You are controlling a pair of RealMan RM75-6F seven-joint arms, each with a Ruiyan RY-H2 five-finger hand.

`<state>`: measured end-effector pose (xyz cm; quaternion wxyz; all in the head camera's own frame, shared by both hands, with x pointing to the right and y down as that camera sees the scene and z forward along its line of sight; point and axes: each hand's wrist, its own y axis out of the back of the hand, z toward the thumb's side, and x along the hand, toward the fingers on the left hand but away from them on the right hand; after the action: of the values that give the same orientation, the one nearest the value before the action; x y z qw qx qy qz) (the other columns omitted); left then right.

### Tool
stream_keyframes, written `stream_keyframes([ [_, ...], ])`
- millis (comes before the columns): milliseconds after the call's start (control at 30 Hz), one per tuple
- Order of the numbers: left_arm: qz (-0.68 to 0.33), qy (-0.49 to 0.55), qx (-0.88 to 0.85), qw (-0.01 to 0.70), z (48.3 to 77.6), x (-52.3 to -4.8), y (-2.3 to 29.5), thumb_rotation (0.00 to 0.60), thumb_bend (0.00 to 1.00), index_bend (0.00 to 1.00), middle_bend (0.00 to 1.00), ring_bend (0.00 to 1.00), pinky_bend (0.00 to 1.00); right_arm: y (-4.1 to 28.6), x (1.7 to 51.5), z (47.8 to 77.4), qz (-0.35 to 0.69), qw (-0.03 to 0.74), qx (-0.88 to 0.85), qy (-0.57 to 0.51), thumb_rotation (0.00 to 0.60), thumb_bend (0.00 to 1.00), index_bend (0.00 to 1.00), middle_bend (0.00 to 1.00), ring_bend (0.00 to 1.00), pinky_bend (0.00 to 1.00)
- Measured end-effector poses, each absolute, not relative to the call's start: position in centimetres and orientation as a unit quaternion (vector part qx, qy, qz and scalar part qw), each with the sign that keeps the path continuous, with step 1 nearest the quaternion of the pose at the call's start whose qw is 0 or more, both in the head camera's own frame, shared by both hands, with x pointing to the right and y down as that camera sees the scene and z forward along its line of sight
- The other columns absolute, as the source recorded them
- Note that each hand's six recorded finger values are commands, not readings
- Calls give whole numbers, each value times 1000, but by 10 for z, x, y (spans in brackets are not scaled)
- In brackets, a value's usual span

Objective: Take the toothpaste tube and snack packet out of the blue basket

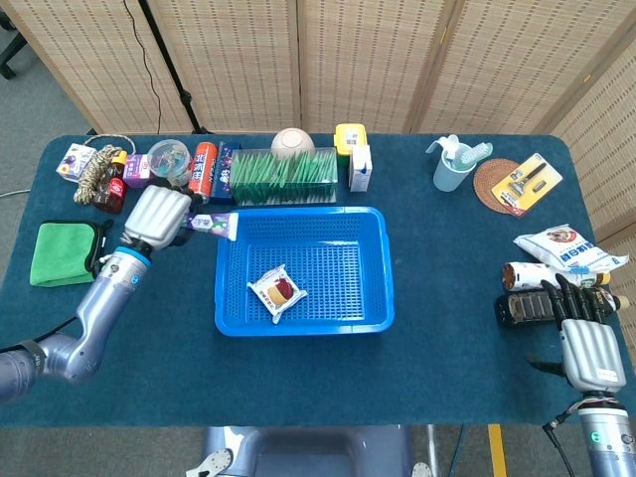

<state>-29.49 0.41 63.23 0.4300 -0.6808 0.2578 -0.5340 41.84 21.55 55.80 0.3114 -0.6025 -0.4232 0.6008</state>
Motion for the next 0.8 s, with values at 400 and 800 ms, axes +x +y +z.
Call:
stream_keyframes([
  [400, -577, 221, -688, 379, 693, -342, 33, 600, 387, 51, 19, 21, 142, 217, 414, 563, 602, 310, -608, -414, 600, 0, 0, 0, 0, 0],
  [800, -513, 223, -726, 399, 652, -313, 53, 600, 307, 0, 0, 0, 0, 215, 417, 562, 603, 305, -607, -419, 600, 0, 0, 0, 0, 0],
])
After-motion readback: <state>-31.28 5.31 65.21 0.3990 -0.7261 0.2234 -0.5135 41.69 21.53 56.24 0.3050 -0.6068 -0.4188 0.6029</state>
